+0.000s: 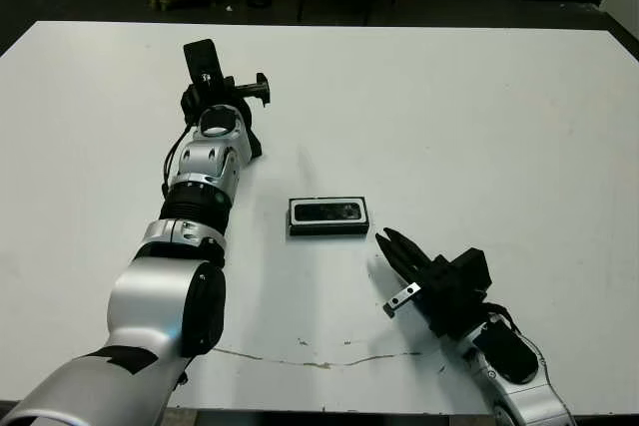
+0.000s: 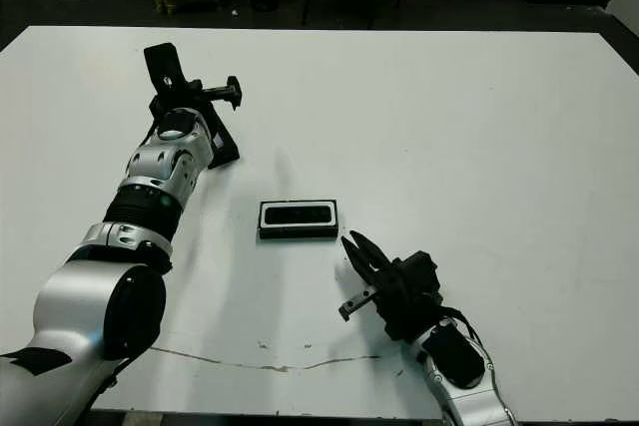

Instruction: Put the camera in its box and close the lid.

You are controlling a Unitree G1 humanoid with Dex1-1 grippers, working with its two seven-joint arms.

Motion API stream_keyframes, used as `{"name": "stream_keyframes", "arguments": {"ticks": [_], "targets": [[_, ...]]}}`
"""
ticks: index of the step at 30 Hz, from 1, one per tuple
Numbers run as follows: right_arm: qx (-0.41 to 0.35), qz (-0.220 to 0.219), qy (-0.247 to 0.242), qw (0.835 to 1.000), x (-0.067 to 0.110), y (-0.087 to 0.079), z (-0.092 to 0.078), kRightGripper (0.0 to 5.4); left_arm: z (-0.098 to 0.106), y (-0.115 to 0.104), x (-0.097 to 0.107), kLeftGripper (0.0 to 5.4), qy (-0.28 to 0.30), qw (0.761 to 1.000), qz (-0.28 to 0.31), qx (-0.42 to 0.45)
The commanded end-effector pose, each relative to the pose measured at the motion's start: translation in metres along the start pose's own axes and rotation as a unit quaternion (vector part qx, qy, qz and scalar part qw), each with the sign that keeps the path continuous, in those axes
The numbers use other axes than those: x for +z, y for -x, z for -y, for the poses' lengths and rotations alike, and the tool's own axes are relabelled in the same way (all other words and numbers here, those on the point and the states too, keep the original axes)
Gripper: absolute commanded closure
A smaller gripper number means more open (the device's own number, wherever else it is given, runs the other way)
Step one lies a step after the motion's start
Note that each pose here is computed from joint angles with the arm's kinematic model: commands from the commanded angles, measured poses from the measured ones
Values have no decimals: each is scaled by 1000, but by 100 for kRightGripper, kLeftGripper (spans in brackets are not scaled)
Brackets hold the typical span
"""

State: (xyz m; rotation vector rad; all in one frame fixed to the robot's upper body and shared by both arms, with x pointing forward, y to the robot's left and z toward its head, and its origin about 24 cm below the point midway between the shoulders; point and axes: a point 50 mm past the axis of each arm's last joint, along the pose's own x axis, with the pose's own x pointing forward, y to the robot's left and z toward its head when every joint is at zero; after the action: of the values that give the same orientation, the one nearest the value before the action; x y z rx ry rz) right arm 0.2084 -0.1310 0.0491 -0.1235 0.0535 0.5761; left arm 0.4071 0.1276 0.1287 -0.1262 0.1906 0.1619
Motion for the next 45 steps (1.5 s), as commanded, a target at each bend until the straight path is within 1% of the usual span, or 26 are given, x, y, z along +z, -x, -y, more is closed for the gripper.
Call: {"name": "stream_keyframes", "arguments": {"ticks": [1,5,10,17,19,24,29,32,34,40,41,43,45], "targets": [[3,-13,-1,1000,-3,0,1,540,-1,-2,-2,2,-23,999,-14,22],[-7,-24,-5,1000,-3,2,0,540,-5,-3,-2,2,-47,998,-12,43],[2,-16,-15,1000,-1,0,-2,540,-6,-3,-2,2,-76,995,-18,63],[16,-2,-56,998,0,-5,-7,540,-2,-3,-3,2,-82,995,-39,50],[18,-3,-48,999,0,-5,-6,540,-1,-3,-6,2,-93,993,-48,53],[16,-1,-43,999,1,-4,-5,540,2,-2,-13,2,-87,992,-67,58],[17,-3,-41,999,0,-4,-2,540,6,-1,-17,2,-60,994,-74,49],[21,9,-38,999,-1,-4,-2,540,8,-1,-19,2,-46,995,-78,40],[20,10,-33,999,0,-4,-2,540,9,-1,-21,2,-38,994,-89,52],[23,15,-14,1000,1,-3,-2,540,9,0,-28,2,19,993,-100,66],[23,13,-16,1000,1,-3,-2,540,9,0,-29,2,20,992,-101,67],[22,9,-36,999,-1,-3,-3,540,8,0,-31,2,40,992,-99,64],[19,9,-40,999,-3,-3,-4,540,8,0,-33,2,38,991,-104,69]]}}
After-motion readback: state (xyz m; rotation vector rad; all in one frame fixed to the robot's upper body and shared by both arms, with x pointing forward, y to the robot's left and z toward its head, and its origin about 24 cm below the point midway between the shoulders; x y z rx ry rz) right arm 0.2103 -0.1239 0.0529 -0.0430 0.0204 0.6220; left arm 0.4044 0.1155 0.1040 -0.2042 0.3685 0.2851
